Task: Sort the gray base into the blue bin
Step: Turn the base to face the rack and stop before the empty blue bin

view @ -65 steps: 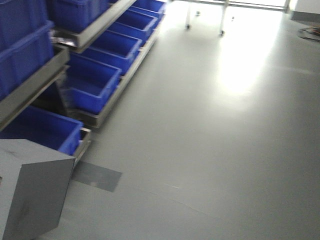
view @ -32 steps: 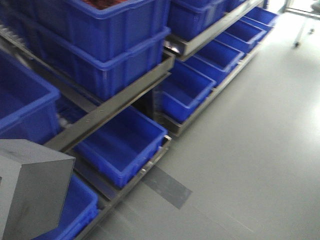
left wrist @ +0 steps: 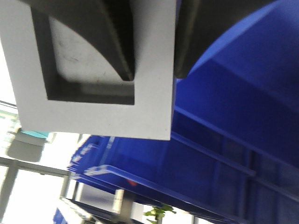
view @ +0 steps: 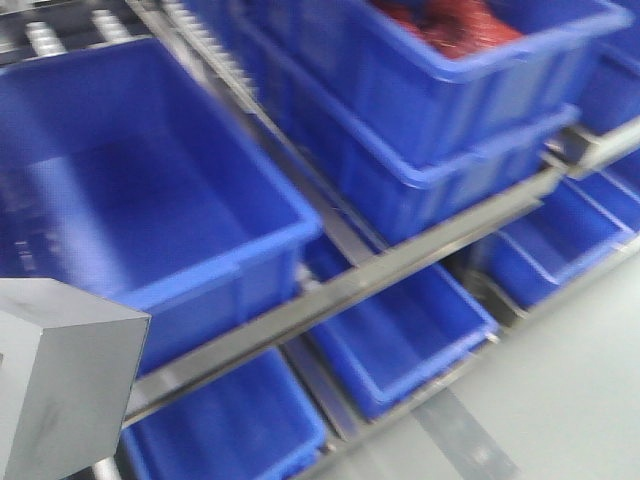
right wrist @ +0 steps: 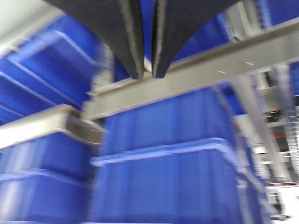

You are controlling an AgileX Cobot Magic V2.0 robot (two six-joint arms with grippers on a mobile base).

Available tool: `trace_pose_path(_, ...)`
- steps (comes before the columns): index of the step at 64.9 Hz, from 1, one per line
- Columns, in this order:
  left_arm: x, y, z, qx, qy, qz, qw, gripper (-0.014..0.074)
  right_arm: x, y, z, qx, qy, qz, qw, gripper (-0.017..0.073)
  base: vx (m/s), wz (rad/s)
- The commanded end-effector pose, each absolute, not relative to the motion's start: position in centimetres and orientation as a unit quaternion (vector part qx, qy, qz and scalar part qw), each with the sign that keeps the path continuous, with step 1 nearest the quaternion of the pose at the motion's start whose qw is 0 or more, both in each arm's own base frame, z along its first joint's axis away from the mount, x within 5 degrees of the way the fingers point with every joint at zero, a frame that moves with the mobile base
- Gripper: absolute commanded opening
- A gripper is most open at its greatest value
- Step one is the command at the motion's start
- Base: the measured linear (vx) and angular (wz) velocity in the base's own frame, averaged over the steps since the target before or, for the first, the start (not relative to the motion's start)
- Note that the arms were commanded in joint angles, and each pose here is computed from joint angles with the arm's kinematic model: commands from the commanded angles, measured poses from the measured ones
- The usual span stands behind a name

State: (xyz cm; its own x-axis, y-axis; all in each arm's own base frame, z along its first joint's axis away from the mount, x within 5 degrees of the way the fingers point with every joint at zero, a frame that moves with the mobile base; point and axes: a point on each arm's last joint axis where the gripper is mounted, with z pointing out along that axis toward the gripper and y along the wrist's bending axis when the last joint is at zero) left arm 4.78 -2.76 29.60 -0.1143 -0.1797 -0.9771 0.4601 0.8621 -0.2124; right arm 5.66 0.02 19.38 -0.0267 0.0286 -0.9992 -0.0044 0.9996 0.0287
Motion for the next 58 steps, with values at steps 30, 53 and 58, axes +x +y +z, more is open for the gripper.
trace_pose_path(30,4.69,-2.62,31.53,0.085,0.661,-0.262,0.698,0.0007,5.56,0.02,20.29,0.004,0.683,0.007,0.730,-0.0004,0.17,0.61)
trace_pose_path(53,4.69,-2.62,31.53,0.085,0.661,-0.262,0.698,0.0007,5.56,0.02,20.29,0.004,0.683,0.007,0.730,-0.0004,0.11,0.44)
trace_pose_path(58,4.69,-2.62,31.53,0.085,0.661,-0.262,0.698,0.0007,5.56,0.02,20.29,0.004,0.683,0.007,0.730,-0.0004,0.06,0.24)
